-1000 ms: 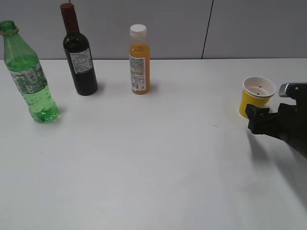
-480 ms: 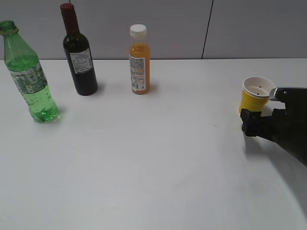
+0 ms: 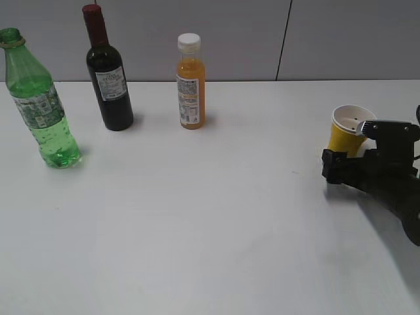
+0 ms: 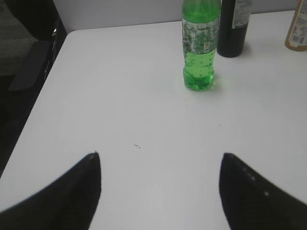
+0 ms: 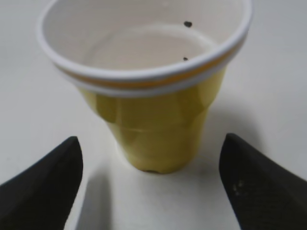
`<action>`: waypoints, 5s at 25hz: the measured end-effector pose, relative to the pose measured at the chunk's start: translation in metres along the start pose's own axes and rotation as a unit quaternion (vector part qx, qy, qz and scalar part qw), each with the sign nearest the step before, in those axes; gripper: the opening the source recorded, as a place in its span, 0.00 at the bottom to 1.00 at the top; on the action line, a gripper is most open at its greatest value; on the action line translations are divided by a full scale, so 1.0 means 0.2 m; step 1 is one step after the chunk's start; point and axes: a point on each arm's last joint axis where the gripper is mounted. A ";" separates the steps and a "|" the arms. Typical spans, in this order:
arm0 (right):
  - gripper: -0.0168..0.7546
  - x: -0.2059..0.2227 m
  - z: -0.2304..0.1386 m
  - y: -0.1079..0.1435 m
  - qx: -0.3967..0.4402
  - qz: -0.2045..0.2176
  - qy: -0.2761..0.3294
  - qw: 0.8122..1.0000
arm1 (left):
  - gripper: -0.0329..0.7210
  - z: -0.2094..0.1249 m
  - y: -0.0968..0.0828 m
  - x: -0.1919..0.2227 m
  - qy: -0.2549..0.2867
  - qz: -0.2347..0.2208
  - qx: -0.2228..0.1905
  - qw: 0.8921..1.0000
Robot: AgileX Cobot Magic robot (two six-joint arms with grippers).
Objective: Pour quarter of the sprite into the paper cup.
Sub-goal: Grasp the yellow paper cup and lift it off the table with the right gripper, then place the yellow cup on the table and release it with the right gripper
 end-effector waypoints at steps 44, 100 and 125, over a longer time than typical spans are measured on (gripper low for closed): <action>0.71 0.21 -0.01 -0.01 0.008 -0.020 -0.037 0.999 | 0.82 0.00 0.00 0.00 0.000 0.000 0.000 1.000; 0.60 0.05 0.02 0.87 -0.243 0.608 -0.028 0.755 | 0.82 0.00 0.00 0.00 0.000 0.000 0.000 1.000; 0.83 0.19 -0.13 0.92 -0.259 0.643 0.023 0.720 | 0.82 0.00 0.00 0.00 0.000 0.000 0.000 1.000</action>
Point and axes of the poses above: a point on each arm's last joint axis where the gripper is mounted, x pointing out along that axis toward the gripper, y along the wrist's bending axis when the last joint is at zero, z = x × y
